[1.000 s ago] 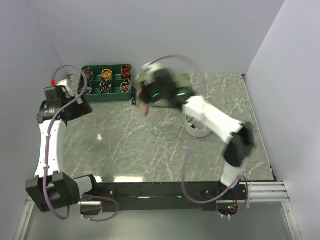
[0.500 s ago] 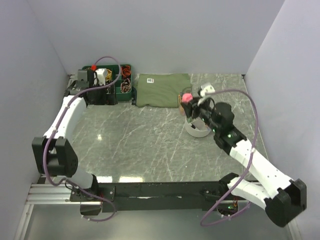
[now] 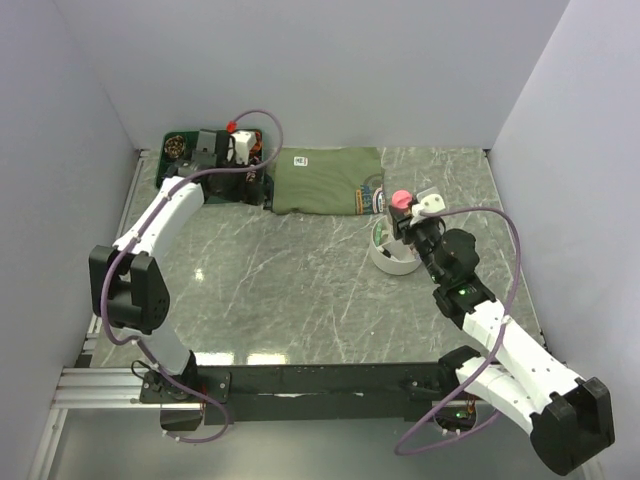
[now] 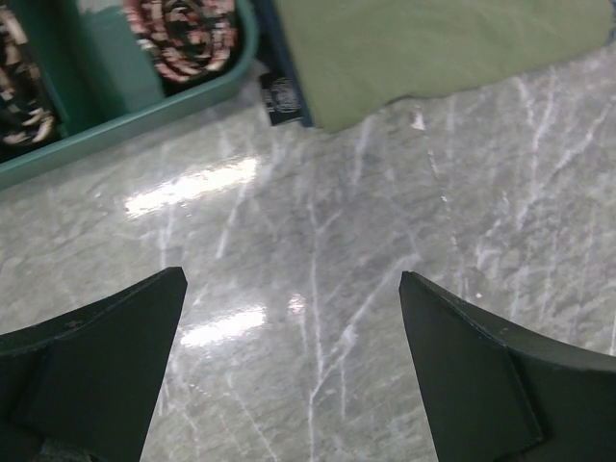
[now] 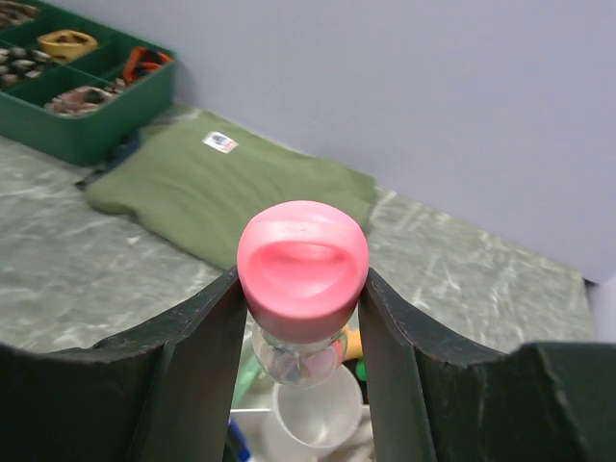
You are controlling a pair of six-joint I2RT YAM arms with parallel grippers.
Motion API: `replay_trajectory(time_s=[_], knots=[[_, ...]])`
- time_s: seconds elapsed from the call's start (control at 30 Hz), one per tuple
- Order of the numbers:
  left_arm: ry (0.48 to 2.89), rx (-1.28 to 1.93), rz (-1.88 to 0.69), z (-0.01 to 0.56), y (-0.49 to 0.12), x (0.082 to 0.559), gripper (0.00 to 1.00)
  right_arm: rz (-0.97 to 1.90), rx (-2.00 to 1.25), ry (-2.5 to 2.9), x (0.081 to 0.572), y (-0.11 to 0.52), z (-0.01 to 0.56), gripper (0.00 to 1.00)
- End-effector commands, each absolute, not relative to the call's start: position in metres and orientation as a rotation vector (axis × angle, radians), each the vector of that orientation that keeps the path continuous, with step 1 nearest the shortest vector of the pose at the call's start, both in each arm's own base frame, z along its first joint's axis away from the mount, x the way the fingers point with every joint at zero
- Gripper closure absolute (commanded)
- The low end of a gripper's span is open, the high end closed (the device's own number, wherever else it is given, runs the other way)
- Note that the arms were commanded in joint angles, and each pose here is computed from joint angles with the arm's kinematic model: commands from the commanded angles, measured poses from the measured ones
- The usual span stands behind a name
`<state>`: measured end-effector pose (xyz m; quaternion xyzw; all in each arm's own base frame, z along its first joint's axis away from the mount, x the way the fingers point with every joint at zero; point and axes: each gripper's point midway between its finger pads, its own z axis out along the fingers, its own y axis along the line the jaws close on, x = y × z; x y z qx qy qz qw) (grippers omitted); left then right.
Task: Sort the stationery into containers
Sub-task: Place the stationery in the storage box.
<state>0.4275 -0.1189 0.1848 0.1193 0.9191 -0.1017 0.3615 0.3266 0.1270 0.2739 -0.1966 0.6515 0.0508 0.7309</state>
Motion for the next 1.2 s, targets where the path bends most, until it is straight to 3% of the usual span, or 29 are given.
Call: replay_trajectory(time_s=[0.0, 0.83, 0.87, 0.9, 0.93, 0.97, 1.03, 1.17], knots=[[2.284, 0.354, -0.239, 0.206, -0.132, 0.441, 0.0, 0.022, -0.345, 1.408, 0.34, 0.103, 0.294, 1.0], [2.308, 0.337, -0.278, 0.197, -0.142, 0.444, 0.0, 0.071, -0.32, 1.681, 0.355, 0.098, 0.206, 1.0], [2.31, 0.339, -0.286, 0.197, -0.145, 0.444, 0.01, 0.067, -0.315, 1.695, 0.355, 0.096, 0.204, 0.98], [2.306, 0.341, -0.302, 0.198, -0.148, 0.444, 0.01, 0.063, -0.305, 1.7, 0.355, 0.095, 0.205, 0.76], [2.303, 0.346, -0.313, 0.199, -0.151, 0.444, 0.0, 0.065, -0.297, 1.706, 0.354, 0.094, 0.206, 0.62], [2.303, 0.355, -0.327, 0.198, -0.154, 0.443, 0.0, 0.063, -0.292, 1.712, 0.353, 0.093, 0.213, 0.54], [2.295, 0.363, -0.347, 0.201, -0.162, 0.444, 0.0, 0.049, -0.252, 1.704, 0.352, 0.086, 0.225, 0.41], [2.294, 0.436, -0.359, 0.199, -0.194, 0.442, 0.0, 0.033, -0.131, 1.643, 0.347, 0.068, 0.28, 0.34]])
